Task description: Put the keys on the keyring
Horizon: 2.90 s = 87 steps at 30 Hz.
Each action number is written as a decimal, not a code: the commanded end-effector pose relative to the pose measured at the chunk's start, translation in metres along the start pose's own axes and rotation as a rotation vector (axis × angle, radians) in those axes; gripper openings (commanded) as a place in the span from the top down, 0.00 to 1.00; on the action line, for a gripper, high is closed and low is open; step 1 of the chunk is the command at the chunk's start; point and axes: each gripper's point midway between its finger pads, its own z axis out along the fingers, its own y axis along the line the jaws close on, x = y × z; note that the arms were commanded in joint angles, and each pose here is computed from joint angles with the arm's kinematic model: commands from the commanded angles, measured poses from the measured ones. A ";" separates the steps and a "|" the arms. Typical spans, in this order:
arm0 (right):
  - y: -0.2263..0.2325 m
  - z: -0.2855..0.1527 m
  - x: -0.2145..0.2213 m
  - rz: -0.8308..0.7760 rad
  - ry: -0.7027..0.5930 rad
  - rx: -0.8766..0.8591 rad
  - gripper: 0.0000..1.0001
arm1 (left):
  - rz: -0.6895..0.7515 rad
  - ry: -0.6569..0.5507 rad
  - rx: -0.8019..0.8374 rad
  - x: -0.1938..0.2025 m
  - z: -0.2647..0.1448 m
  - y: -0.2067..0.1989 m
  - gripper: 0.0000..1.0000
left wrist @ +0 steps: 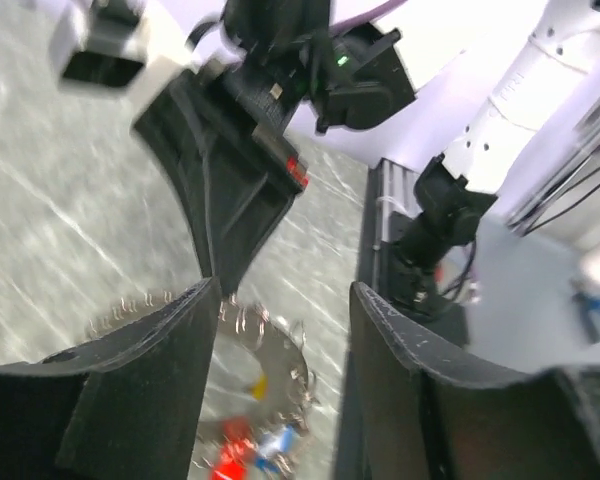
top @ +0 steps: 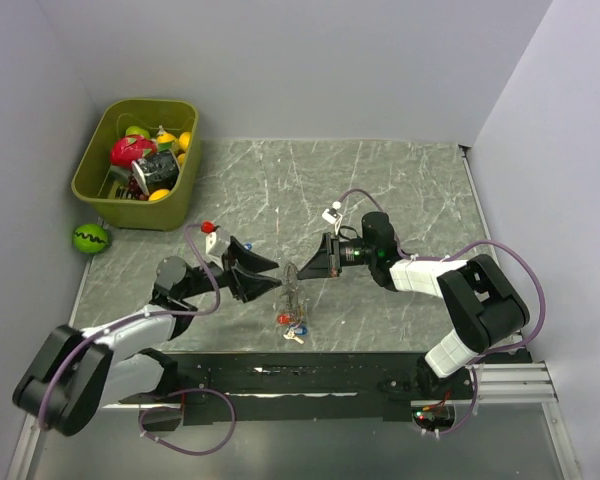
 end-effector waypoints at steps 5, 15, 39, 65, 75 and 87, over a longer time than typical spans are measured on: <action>0.009 -0.004 -0.010 -0.076 -0.038 -0.001 1.00 | -0.354 -0.163 0.033 -0.008 -0.010 -0.007 0.49; 0.011 -0.006 -0.012 -0.081 -0.048 0.008 1.00 | -0.419 -0.211 0.036 -0.003 -0.006 -0.001 0.50; 0.009 -0.004 -0.013 -0.068 -0.046 -0.001 1.00 | -0.316 -0.182 0.186 -0.016 0.031 -0.014 0.69; 0.026 -0.028 -0.044 -0.117 -0.132 -0.031 0.42 | 0.157 0.229 0.048 0.001 0.045 -0.014 0.99; 0.037 -0.050 -0.055 -0.262 -0.152 0.077 0.28 | 0.296 0.278 0.012 -0.002 0.042 -0.007 0.99; 0.103 -0.064 -0.033 -0.577 -0.122 -0.121 0.31 | 0.361 0.303 -0.016 -0.003 0.040 -0.003 0.99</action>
